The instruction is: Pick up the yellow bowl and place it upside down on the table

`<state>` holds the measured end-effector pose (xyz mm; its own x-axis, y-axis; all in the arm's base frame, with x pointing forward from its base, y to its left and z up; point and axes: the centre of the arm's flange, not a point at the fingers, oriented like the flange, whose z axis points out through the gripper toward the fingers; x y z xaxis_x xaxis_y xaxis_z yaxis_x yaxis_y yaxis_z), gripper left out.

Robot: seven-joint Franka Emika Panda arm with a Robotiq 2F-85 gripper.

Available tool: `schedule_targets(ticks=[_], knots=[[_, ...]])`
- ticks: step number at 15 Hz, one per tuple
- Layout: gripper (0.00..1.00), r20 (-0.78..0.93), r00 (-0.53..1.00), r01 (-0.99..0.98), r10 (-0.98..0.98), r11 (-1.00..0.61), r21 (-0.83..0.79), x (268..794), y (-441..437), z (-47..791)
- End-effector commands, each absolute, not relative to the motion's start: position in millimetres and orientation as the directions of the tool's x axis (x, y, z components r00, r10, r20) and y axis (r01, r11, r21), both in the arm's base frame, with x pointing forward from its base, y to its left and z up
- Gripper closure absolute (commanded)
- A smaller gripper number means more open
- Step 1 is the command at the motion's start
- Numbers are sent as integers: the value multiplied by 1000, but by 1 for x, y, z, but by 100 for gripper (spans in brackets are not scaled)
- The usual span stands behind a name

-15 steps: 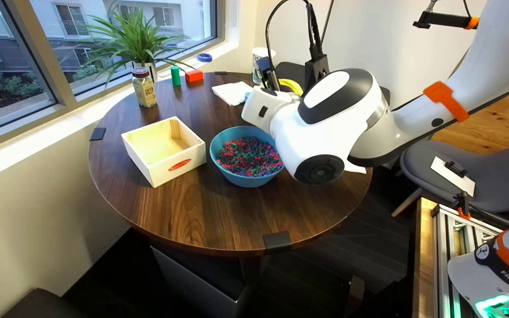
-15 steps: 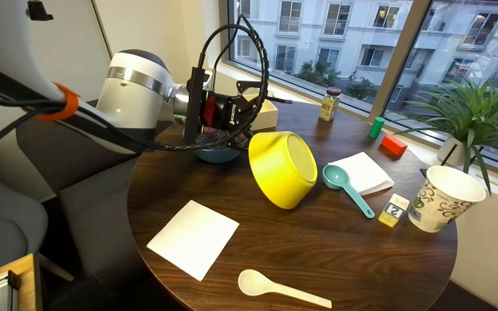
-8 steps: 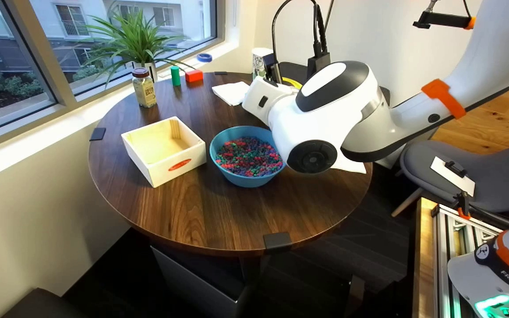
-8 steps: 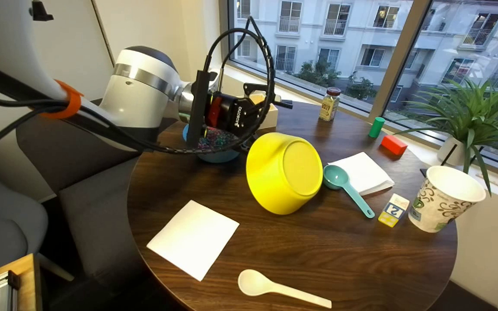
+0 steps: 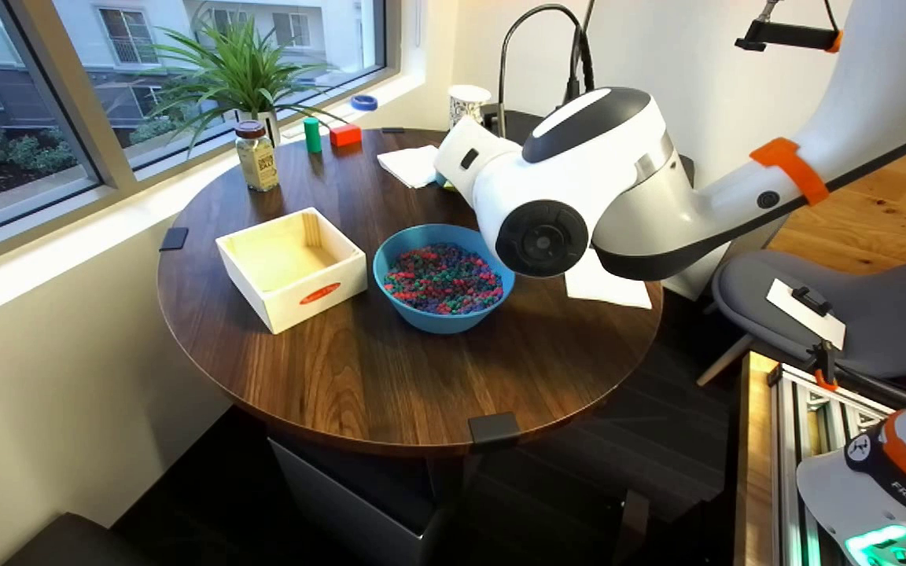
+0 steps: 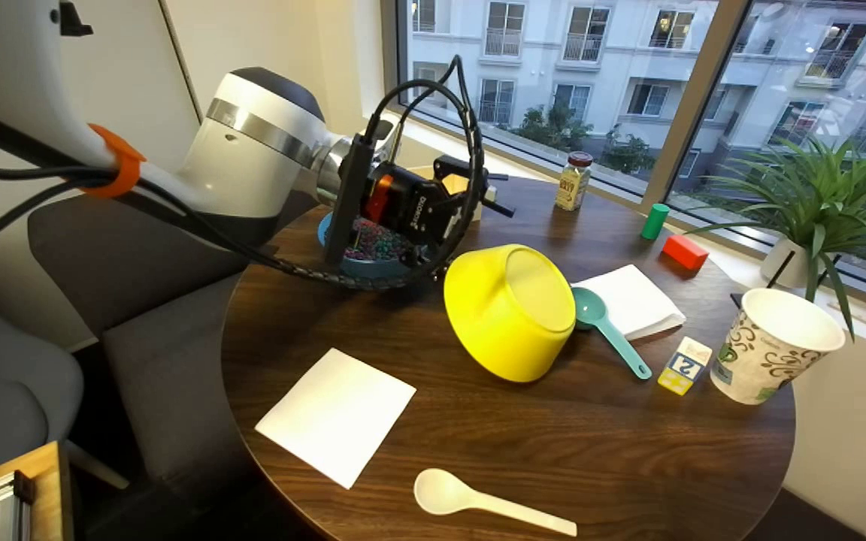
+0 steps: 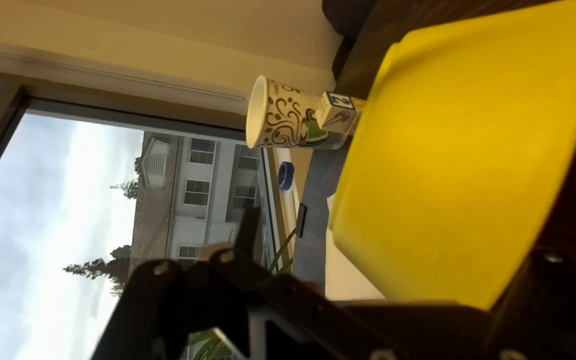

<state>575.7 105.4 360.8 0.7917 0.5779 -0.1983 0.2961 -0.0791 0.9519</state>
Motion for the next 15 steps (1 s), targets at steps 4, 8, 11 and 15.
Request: schedule_targets(ticks=[4, 8, 11, 15], knots=[[0, -42, 860, 257, 508, -361, 896, 586, 95, 362], [0, 45, 900, 207, 434, -515, 832, 591, 87, 366], [0, 105, 923, 159, 370, -615, 773, 595, 80, 369], [0, 163, 945, 100, 284, -724, 683, 600, 71, 377]])
